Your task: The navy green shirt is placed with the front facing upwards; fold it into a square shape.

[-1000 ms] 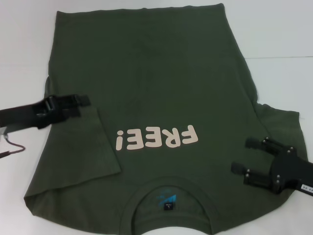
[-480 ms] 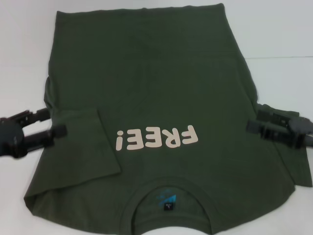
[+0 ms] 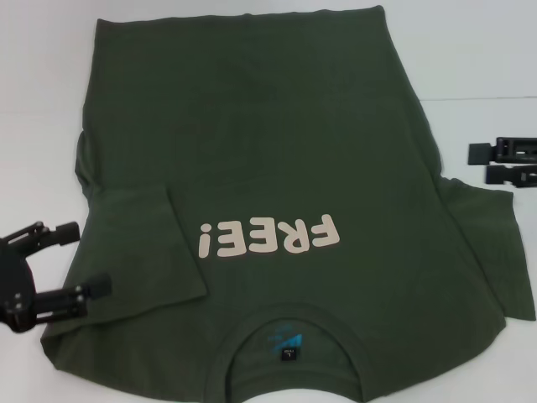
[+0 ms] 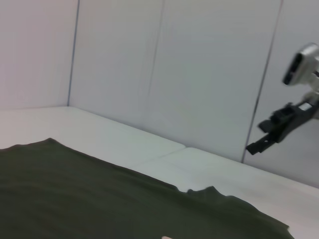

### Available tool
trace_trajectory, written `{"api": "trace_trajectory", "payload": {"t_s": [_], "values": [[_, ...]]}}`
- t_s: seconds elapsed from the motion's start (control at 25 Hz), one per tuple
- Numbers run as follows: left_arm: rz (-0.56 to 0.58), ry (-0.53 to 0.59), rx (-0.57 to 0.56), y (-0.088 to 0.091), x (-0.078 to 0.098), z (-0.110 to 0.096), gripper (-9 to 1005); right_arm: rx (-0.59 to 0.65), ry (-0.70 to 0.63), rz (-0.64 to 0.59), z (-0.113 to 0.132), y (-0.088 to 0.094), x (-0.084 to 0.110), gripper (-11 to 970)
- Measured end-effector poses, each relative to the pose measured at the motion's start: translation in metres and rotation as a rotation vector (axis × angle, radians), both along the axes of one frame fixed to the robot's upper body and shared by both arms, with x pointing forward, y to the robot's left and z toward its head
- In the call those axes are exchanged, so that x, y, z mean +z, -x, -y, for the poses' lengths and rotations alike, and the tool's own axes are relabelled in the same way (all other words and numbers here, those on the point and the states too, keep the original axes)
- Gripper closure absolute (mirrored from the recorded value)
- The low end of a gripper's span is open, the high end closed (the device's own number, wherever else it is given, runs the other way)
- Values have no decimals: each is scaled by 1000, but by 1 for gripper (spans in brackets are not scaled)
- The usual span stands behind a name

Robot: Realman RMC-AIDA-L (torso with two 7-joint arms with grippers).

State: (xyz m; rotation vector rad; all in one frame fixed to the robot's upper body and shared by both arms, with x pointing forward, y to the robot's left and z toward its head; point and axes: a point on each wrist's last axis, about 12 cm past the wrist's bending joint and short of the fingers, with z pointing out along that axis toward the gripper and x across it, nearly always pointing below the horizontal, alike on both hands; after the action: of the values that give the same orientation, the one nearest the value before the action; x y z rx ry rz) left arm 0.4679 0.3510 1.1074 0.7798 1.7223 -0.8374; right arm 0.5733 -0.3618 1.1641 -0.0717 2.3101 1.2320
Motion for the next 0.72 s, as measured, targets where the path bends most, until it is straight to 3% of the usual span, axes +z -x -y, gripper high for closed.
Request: {"api": "trace_trajectory", "payload": {"t_s": [0.28,0.72], "values": [[34,-26,-56,7,0,5,60,-76,258,-200,10,-17,14,69],[33,-98,-120,9,-7,10,59,-177,476,-370,19,-19,-8,71]]}}
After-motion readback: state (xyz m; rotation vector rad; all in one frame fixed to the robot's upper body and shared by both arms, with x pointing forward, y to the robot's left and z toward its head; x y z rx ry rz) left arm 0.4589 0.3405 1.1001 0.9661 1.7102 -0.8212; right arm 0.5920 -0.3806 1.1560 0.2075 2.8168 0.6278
